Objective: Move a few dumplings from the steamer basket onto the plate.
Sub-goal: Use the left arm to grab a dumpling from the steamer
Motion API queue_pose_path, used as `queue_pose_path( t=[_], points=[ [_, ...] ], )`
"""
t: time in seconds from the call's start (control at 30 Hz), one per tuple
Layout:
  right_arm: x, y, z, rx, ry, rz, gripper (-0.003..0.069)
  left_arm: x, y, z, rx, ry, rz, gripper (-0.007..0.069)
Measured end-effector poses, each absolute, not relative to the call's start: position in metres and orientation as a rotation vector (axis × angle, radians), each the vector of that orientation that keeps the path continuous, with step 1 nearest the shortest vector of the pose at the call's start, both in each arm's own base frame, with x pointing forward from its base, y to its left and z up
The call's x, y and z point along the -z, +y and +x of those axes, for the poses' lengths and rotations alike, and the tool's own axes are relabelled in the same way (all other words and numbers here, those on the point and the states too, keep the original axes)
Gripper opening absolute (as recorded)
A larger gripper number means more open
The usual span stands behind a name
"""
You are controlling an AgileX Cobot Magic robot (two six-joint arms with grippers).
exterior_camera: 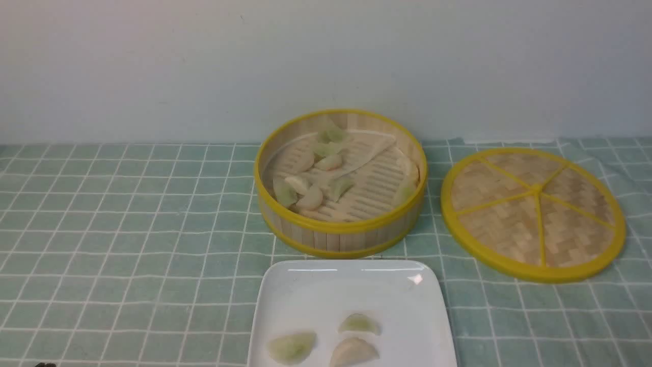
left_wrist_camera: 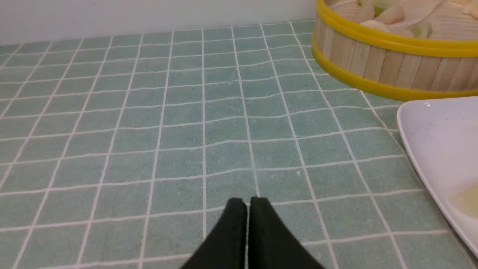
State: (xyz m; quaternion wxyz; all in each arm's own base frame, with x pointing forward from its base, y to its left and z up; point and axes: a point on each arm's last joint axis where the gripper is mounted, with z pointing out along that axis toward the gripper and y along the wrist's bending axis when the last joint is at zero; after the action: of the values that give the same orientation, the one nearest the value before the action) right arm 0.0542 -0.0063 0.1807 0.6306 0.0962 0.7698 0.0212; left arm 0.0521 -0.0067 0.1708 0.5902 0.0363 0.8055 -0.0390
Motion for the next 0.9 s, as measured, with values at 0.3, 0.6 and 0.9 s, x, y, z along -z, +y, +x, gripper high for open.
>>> queue_pose_path(
  t=[0.3, 0.6, 0.9],
  points=[
    [-0.1807, -0.0063, 0.0542, -0.049, 1.763, 0.22, -0.0014, -0.1708, -0.0067, 0.0521, 0.091, 1.875, 0.084, -0.0006],
    [-0.1807, -0.0064, 0.0542, -0.046, 1.763, 0.218, -0.0014, -0.1708, -0.0067, 0.0521, 0.091, 1.875, 0.084, -0.0006],
    [-0.1838, -0.0041, 0.0554, -0.162, 1.706, 0.298, -0.0014, -0.1777, -0.0083, 0.054, 0.197, 1.795, -0.02, -0.0006]
  ],
)
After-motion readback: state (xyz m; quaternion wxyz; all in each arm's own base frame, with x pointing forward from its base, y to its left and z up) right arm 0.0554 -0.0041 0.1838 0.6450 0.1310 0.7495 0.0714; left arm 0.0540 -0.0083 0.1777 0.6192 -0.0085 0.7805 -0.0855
